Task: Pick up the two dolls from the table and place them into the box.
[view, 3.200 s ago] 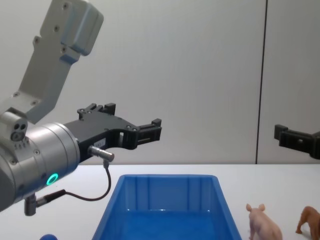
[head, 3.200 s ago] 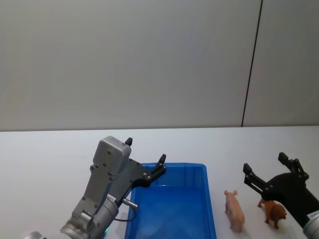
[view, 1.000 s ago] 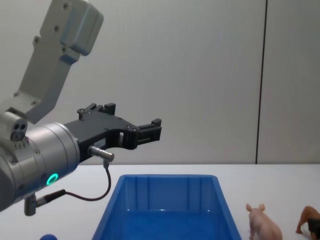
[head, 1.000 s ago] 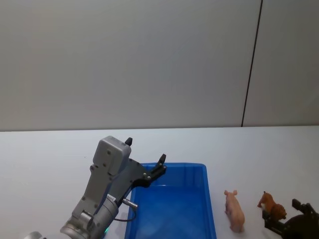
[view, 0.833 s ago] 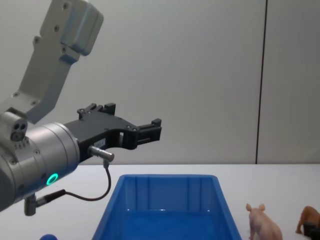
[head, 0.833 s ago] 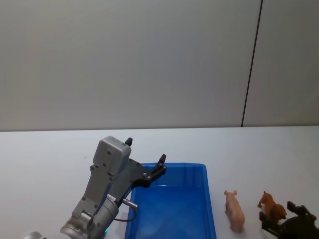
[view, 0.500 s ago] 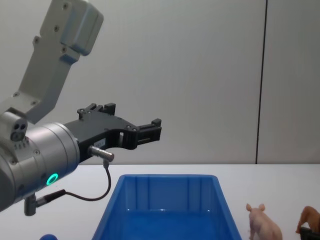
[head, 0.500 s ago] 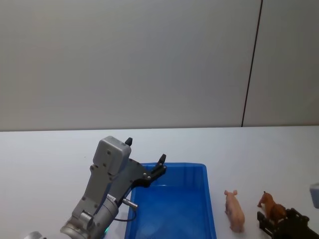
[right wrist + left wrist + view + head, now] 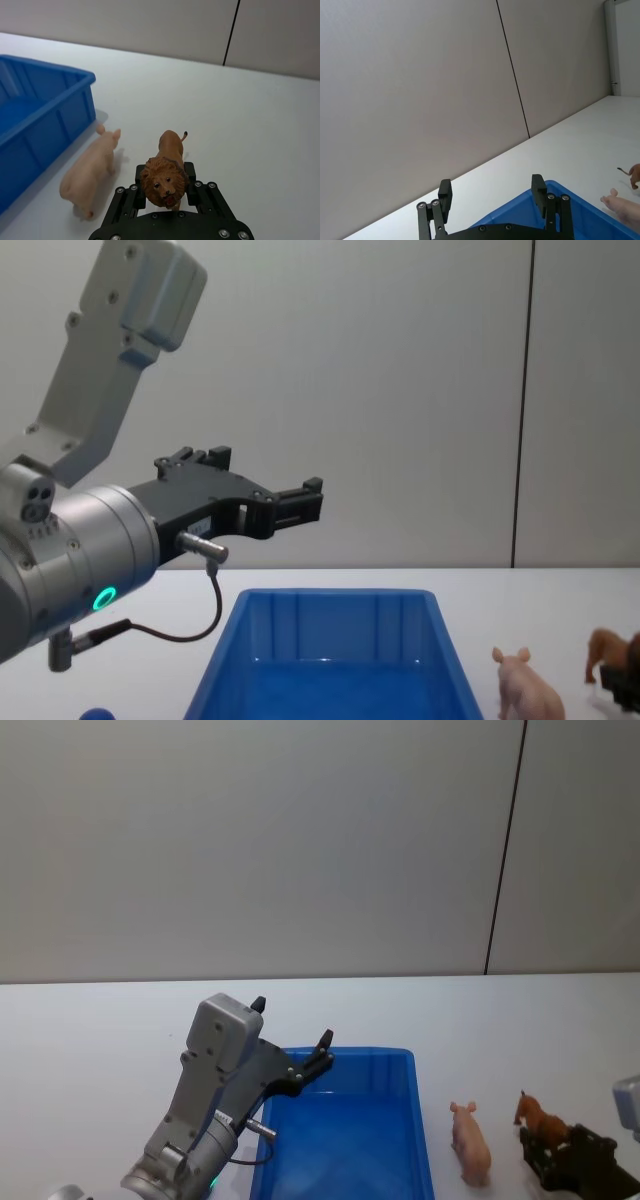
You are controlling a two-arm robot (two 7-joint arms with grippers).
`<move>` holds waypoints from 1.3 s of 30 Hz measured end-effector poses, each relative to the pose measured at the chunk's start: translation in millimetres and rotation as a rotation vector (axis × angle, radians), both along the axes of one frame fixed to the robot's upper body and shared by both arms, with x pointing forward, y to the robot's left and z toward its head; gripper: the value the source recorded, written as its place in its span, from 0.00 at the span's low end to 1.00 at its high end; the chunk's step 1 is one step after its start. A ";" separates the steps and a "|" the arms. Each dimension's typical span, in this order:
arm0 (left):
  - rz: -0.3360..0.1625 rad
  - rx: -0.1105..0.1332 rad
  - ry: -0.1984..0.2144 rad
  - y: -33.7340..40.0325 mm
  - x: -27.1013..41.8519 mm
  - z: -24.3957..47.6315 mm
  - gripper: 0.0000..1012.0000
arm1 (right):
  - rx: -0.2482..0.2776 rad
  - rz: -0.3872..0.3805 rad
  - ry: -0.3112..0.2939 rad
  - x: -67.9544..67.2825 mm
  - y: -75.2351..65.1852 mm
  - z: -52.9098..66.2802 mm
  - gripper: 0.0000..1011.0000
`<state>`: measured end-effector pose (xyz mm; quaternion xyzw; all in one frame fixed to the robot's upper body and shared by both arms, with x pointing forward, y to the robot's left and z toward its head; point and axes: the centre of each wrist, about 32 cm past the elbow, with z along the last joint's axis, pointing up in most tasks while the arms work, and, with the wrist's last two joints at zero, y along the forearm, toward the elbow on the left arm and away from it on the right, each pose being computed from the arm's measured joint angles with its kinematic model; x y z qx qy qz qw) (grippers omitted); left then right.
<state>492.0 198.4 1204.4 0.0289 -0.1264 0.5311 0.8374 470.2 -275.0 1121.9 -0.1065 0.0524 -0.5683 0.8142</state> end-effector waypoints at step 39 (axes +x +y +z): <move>0.000 0.000 0.000 0.0 0.0 0.0 0.99 | 0.054 0.382 -0.134 59.8 77.1 68.1 0.50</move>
